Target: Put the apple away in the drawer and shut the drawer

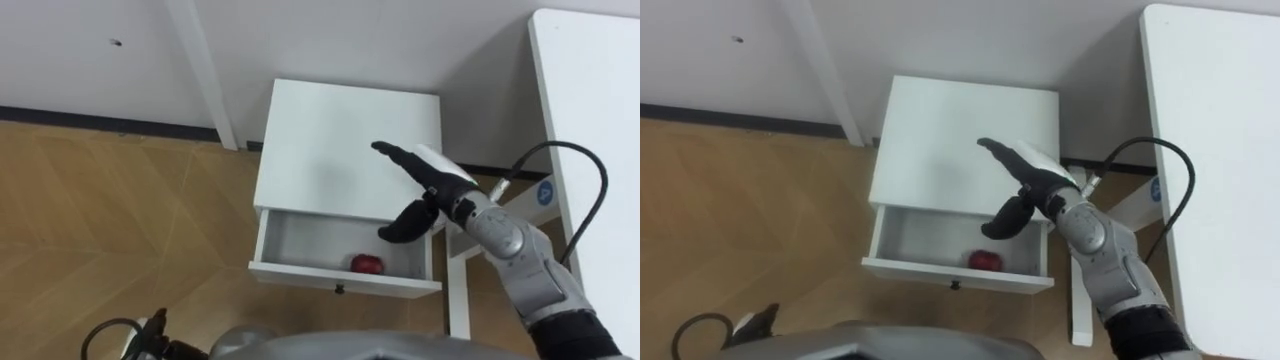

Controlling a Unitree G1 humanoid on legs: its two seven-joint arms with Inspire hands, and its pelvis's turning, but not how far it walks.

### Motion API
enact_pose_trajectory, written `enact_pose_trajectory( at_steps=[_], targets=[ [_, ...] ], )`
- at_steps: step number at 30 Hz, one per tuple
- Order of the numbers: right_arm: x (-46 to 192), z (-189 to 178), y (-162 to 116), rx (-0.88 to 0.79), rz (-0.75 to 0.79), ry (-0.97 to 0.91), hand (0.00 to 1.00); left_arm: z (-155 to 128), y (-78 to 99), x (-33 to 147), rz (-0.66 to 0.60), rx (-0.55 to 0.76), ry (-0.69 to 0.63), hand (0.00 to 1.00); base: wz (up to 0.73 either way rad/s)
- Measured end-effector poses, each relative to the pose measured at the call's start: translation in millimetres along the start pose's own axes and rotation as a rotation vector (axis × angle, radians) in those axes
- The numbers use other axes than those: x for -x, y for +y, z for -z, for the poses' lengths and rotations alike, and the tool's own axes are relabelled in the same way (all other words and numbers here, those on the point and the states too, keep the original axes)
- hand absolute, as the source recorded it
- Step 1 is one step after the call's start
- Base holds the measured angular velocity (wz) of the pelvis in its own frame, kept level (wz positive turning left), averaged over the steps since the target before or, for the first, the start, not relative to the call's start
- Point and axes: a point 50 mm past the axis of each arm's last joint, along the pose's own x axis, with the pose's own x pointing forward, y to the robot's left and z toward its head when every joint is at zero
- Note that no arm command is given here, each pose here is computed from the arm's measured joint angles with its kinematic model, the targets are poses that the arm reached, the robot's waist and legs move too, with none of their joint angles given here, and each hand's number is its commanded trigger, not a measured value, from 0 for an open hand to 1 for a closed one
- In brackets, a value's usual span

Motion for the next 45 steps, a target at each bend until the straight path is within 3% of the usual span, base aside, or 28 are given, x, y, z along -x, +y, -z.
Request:
enact_pose_trajectory(
  at_steps=[6,10,13,17,22,28,33,37,45],
  targets=[
    [12,51,-6,-0.181,0.183,0.198,0.00,1,-8.5,-0.3,0.022,0.015,0.021,0.00,0.12],
    [29,91,-5,-0.318,0.287,0.352,0.00,1,5.2,-3.0,-0.010,0.023,0.034,0.00,-0.17],
    [36,99,-6,-0.395,0.325,0.362,0.00,-1,17.1,-5.0,-0.035,0.038,0.063,0.00,-0.26],
    [49,124,26,-0.468,0.254,0.505,0.00,7,26.1,-3.8,-0.058,0.020,0.096,0.00,0.13],
    [71,148,57,-0.590,0.220,0.679,0.00,35,16.1,5.6,-0.042,0.026,0.147,0.00,0.13],
    [66,147,76,-0.641,0.158,0.750,0.00,13,21.8,0.2,-0.116,0.143,0.080,0.00,-0.16],
    [71,150,82,-0.719,0.159,0.767,0.00,6,14.5,-0.6,-0.103,0.181,0.045,0.00,0.00],
    [84,155,97,-0.798,0.154,0.830,0.00,11,2.1,1.2,-0.074,0.201,0.068,0.00,0.00],
    [94,158,115,-0.852,0.083,0.908,0.00,18,3.9,2.1,-0.079,0.247,0.113,0.00,-0.02]
  ],
)
